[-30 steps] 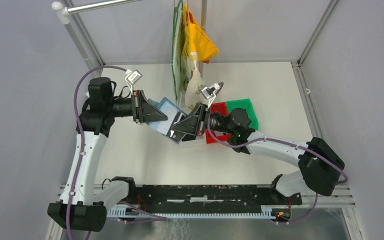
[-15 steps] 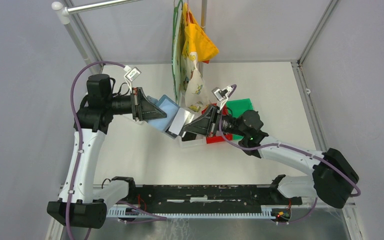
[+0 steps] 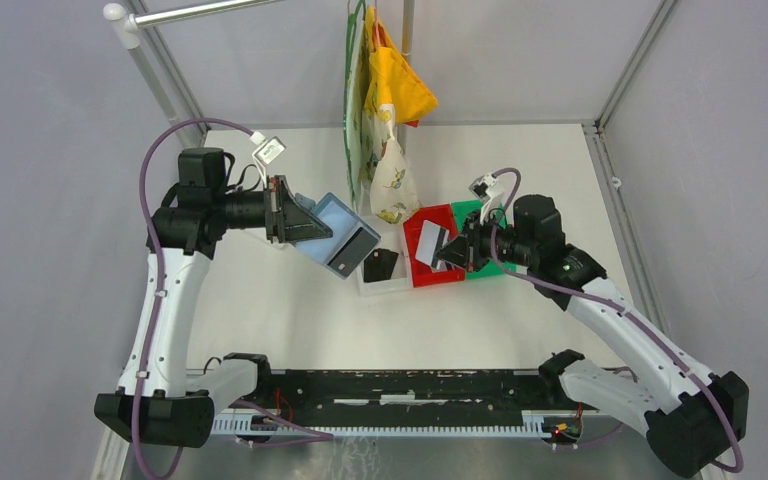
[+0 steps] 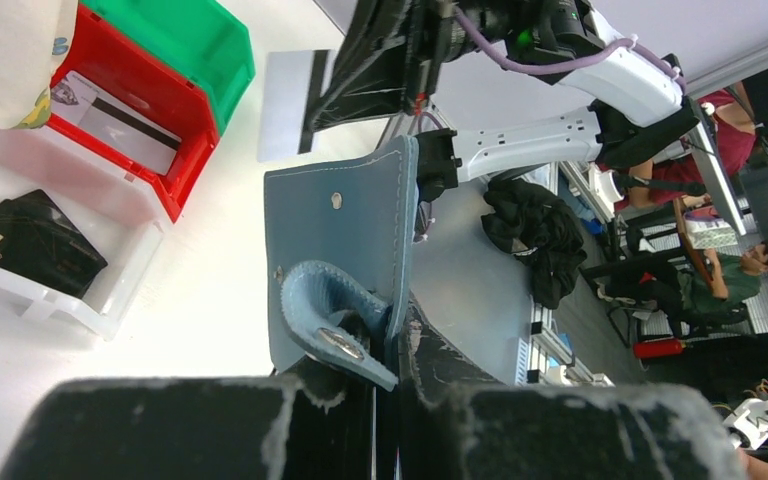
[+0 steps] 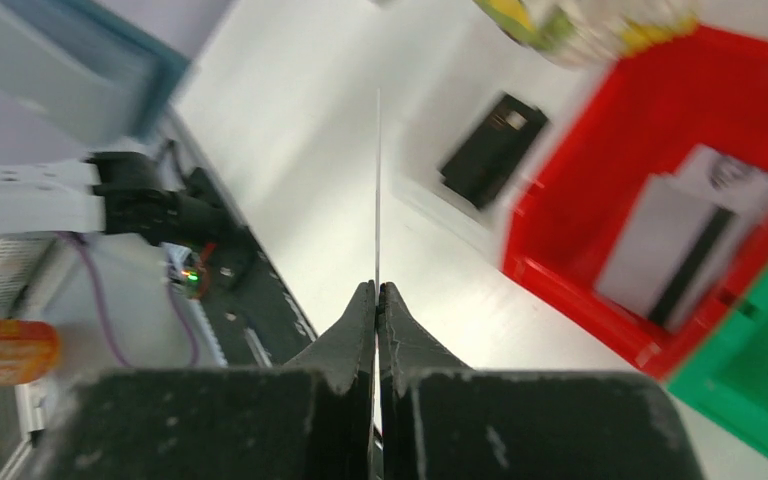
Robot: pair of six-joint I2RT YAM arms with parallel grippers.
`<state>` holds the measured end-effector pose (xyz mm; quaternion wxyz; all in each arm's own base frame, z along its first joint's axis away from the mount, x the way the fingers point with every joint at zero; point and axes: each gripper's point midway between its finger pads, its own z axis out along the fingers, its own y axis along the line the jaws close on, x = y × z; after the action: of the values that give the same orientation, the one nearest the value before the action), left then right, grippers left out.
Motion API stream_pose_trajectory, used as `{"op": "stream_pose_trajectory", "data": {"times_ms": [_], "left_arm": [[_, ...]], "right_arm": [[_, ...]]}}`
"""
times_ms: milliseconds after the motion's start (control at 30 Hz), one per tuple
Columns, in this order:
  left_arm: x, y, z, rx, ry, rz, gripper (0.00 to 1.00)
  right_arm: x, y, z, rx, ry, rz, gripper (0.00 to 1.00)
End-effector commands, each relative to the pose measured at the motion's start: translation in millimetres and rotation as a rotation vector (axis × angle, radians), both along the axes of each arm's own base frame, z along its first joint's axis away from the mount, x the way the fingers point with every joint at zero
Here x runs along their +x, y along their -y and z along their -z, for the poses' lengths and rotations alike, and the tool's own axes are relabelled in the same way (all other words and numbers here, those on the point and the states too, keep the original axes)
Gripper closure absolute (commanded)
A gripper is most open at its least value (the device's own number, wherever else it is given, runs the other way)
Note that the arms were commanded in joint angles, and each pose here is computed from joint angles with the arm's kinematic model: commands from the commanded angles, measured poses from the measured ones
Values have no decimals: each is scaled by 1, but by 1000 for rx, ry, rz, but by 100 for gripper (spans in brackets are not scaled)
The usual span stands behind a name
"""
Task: Take the credit cards out of the card holder
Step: Place the credit card in the storage box.
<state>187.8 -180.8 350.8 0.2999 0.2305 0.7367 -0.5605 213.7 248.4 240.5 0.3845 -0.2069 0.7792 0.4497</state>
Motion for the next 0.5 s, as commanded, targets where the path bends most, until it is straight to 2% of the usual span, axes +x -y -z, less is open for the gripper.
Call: {"op": "stream_pose_trajectory", "data": {"times_ms": [0, 167, 467], "left_arm": [[-5, -1, -18, -5, 129, 30, 98], [-9, 0, -21, -10, 143, 38, 98], [-15, -1, -27, -16, 174, 46, 98]], "right_arm": [[10, 37, 59, -245, -56, 88, 100], [32, 44, 80, -357, -89, 128, 100], [74, 33, 101, -435, -122, 148, 100]]}}
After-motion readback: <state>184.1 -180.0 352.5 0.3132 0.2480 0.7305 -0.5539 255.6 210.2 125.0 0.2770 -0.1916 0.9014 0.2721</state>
